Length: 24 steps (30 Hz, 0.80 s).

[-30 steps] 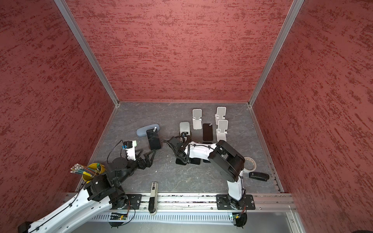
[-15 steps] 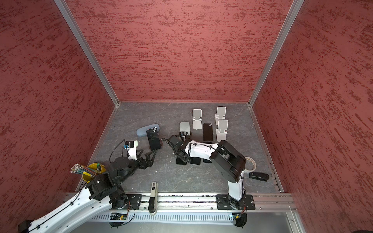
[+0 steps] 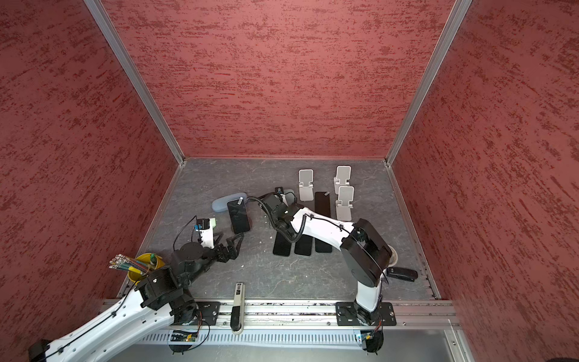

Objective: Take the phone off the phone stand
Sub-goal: 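Open the right gripper and lift it off the placed black phone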

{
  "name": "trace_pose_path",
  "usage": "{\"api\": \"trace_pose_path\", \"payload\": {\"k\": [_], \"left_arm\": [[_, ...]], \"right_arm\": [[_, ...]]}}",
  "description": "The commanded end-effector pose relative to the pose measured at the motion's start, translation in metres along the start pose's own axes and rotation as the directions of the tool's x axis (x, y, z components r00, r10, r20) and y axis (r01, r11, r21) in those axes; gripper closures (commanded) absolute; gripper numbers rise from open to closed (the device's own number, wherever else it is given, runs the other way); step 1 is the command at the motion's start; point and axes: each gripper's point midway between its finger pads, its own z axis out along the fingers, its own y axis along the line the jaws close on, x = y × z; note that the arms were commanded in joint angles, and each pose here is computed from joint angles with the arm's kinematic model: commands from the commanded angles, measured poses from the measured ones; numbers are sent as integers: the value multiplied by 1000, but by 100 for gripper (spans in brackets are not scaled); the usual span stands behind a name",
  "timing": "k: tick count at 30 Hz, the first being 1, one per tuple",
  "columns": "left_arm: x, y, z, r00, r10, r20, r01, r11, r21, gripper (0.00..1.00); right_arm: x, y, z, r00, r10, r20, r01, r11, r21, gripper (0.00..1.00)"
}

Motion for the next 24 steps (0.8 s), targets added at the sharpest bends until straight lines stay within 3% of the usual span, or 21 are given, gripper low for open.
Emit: {"api": "trace_pose_path", "payload": {"k": [1,12,24], "left_arm": [[-9,-2,-1,1000,-6,15,6,1000,-5,0],[1,24,6,997,-30,-71,17,982,-187,0],[-1,33,14,992,-49,-118,14,959,-285,0]], "right_arm": [[-23,-11,-15,999,-18,47,17,1000,24,3],[-48,-16,-10,996,-28,87,27,1000,7,2],[-68,-9,-4,989,-84,122,87,996,-22,1]]}}
